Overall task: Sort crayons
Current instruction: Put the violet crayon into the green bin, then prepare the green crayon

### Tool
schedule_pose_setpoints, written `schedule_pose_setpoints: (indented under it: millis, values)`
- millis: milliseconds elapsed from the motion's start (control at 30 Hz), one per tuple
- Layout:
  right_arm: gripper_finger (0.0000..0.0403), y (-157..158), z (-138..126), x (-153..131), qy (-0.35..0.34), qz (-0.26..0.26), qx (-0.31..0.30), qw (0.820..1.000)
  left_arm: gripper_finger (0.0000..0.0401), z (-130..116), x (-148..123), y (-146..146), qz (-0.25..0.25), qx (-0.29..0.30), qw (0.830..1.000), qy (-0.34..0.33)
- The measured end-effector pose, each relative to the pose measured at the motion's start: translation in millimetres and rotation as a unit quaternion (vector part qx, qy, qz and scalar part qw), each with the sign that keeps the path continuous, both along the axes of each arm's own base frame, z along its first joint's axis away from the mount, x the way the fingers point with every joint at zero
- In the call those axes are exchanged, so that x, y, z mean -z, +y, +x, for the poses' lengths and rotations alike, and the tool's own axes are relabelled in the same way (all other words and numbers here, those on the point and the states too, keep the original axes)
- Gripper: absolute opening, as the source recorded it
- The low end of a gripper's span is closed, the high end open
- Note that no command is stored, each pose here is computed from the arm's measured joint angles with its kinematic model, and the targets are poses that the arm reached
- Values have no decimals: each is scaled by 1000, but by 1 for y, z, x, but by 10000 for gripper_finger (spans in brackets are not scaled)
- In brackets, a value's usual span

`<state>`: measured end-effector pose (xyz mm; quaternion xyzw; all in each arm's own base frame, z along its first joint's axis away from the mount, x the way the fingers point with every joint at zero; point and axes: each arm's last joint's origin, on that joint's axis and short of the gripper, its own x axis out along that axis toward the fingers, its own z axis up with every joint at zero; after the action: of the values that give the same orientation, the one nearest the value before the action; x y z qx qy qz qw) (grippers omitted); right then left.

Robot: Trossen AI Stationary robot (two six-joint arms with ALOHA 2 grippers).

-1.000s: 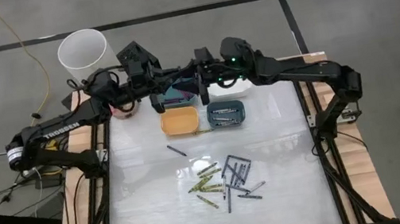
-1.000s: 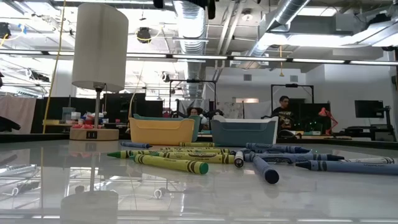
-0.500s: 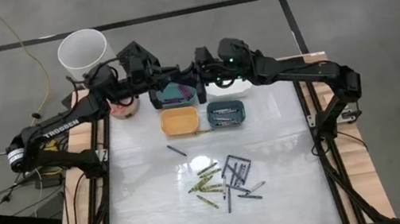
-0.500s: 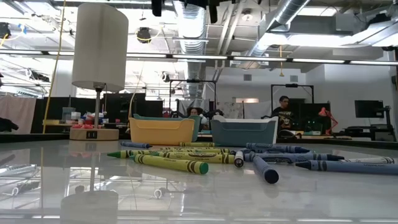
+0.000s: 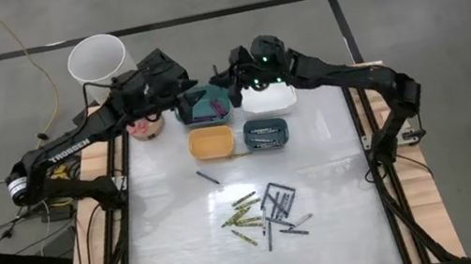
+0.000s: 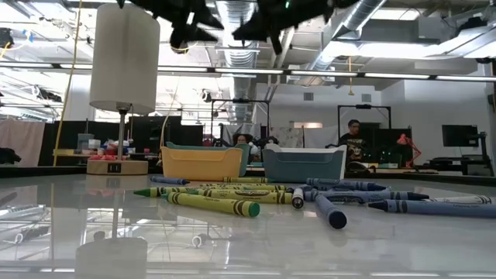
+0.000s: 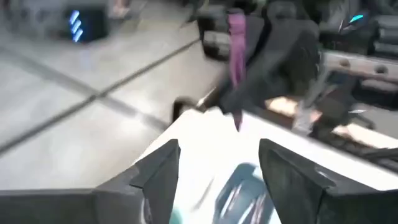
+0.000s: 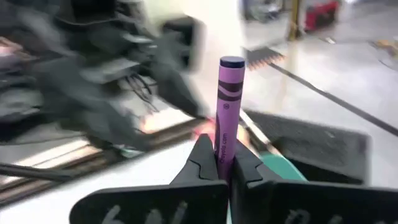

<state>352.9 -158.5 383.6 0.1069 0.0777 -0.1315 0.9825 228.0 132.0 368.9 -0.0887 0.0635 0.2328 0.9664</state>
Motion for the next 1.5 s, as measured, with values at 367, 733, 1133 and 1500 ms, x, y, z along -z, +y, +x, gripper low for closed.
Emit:
schedule_pose_setpoints:
  millis: [367, 733, 1133, 1500]
  values:
    - [0, -62, 37, 105, 96, 87, 2, 992, 217, -9, 15, 0, -61, -69, 993, 68]
    - [5, -79, 66, 162, 155, 119, 8, 981, 217, -13, 21, 0, -64, -99, 987, 107]
    - [55, -90, 88, 163, 257, 102, 34, 960, 217, -14, 24, -1, -69, -100, 985, 121]
    - [128, -95, 73, 126, 290, 73, 9, 954, 217, -18, 34, -4, -71, -70, 978, 185]
